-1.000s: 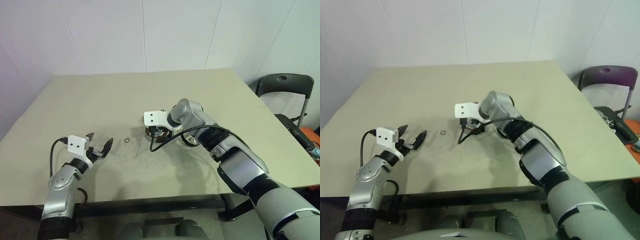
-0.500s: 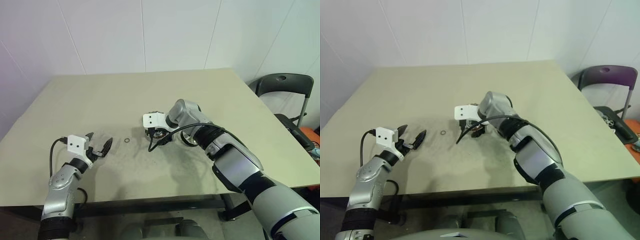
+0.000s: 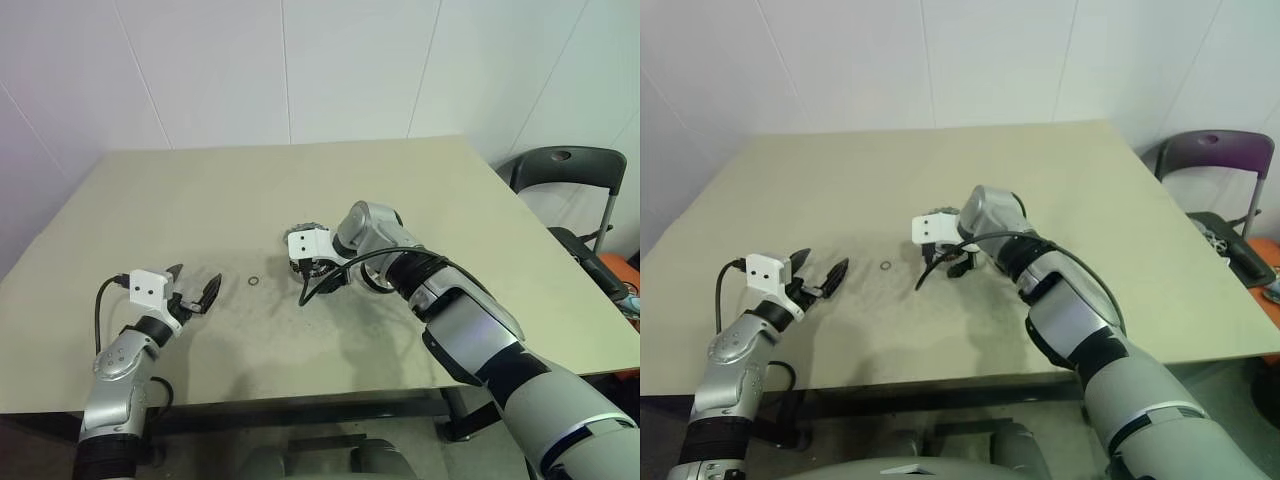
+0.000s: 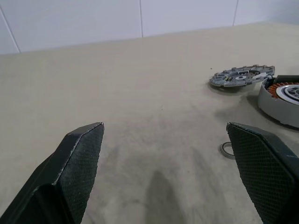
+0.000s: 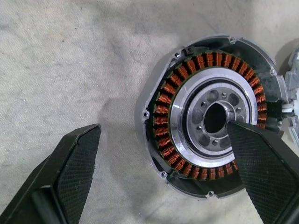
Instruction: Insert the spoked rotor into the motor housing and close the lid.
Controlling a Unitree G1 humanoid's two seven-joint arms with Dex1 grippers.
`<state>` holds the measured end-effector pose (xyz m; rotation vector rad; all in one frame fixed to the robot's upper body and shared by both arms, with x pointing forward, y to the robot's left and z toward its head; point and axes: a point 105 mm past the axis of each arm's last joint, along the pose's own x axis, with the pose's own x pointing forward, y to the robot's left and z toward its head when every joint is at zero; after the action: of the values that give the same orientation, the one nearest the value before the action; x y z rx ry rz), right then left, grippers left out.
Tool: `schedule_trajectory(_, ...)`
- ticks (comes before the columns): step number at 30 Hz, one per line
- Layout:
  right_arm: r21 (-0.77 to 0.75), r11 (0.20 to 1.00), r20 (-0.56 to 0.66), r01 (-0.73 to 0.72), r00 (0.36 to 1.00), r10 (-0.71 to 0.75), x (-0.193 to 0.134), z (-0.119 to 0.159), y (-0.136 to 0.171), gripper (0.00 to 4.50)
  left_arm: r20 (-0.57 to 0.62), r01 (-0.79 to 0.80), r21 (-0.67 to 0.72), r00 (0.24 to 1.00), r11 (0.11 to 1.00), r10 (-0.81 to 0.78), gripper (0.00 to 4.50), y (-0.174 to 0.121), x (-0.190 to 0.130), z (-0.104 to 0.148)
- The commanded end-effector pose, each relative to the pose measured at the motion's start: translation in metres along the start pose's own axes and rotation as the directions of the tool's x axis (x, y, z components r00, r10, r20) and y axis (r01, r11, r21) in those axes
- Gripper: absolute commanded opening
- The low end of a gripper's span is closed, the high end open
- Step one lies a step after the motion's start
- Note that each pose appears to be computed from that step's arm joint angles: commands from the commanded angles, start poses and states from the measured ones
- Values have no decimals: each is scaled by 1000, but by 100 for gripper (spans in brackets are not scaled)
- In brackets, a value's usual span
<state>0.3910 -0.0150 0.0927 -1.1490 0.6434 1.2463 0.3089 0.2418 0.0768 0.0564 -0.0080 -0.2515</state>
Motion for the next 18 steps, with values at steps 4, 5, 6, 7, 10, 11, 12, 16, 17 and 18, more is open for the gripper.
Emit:
schedule_trajectory(4,-31,999,15,18,1000,-18,-6,11,-5,410,51,-9,28,999,1000,8,450,4,0,18)
schedule_trajectory(5,-31,999,14,17,1000,-17,-5,11,-5,386,52,-9,28,999,1000,8,450,4,0,18)
schedule_trajectory(6,-32,999,14,17,1000,-16,-4,11,-4,355,52,-9,28,999,1000,8,450,4,0,18)
schedule_trajectory(7,-33,999,12,15,1000,-15,-4,11,-4,321,53,-9,27,999,1000,7,450,4,-1,18)
schedule_trajectory(10,-33,999,8,15,1000,-15,-2,11,-3,217,54,-8,25,999,1000,6,450,3,-1,18)
schedule_trajectory(11,-34,999,4,20,1000,-20,-1,10,-3,185,54,-8,25,998,1000,7,450,3,-1,19)
schedule_trajectory(12,-34,999,1,24,1000,-24,0,10,-4,148,55,-8,25,998,1000,7,450,3,-1,19)
schedule_trajectory(16,-38,999,6,17,1000,-17,0,12,-3,138,56,-11,24,998,1000,10,450,2,-1,19)
schedule_trajectory(17,-39,999,8,16,1000,-16,0,12,-3,138,55,-11,24,998,1000,10,450,2,-1,19)
schedule_trajectory(18,-42,999,13,17,1000,-17,-1,14,-3,138,55,-12,24,998,1000,10,450,2,-1,19)
